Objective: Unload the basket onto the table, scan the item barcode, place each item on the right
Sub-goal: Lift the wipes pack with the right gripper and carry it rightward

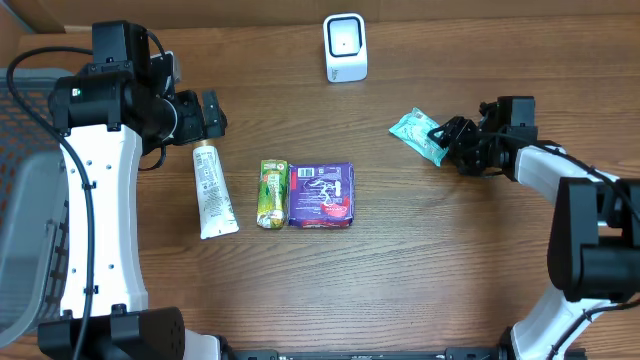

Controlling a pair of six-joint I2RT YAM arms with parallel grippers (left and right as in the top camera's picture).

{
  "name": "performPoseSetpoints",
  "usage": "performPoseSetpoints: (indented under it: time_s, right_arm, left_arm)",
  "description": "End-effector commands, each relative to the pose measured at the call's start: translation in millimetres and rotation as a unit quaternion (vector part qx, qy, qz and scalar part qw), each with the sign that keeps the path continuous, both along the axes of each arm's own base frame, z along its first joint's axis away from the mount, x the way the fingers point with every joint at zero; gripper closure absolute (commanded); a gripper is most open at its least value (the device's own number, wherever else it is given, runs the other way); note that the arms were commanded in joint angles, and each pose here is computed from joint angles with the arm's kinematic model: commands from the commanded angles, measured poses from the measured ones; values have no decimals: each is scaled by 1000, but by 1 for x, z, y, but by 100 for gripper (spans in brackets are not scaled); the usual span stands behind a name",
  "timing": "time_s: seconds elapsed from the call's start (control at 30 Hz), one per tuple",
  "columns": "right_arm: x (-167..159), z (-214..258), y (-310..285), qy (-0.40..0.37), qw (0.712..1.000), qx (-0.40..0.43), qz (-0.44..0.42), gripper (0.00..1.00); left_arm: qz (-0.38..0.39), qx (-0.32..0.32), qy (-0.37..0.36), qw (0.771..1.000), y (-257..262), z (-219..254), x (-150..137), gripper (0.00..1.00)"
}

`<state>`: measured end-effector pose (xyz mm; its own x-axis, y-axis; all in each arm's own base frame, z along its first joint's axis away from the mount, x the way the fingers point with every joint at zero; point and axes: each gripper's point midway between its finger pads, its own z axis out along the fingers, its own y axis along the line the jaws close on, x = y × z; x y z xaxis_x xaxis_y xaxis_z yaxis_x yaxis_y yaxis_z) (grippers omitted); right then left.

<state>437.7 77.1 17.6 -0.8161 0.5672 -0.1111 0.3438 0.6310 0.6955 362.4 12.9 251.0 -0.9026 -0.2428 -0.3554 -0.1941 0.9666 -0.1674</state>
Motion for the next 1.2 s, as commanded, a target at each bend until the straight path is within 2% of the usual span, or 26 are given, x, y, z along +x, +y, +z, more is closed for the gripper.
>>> performPoseSetpoints:
  time_s: [0.0,0.2,0.27,0.4,0.57,0.7,0.9,1.17]
  right_arm:
    - [-15,-40,5,58,998,25,-5,32]
    - [-18,-79,7,84,996,36,-13,34]
    - [-18,-92,7,85,996,36,-13,38]
    - [-17,-107,2,82,996,21,-19,72]
    - [-14,-107,1,58,998,2,7,96]
    - [-12,-91,7,32,998,27,37,96]
    - [-9,-24,12,-30,995,35,86,96]
    - [-39,63,17,-65,987,9,147,96]
  left_arm:
    - [-1,-4,1,1000,-1,-2,3,0]
    - [-1,-4,1,1000,-1,-2,3,1]
    - [-1,-4,1,1000,-1,-2,3,0]
    - [-1,-4,1,1000,-1,-2,3,0]
    - [-1,-4,1,1000,-1,-2,3,0]
    - [-1,-4,1,1000,-1,-2,3,0]
    - [-1,-4,1,1000,-1,-2,3,1]
    - [-1,-4,1,1000,-1,-2,3,0]
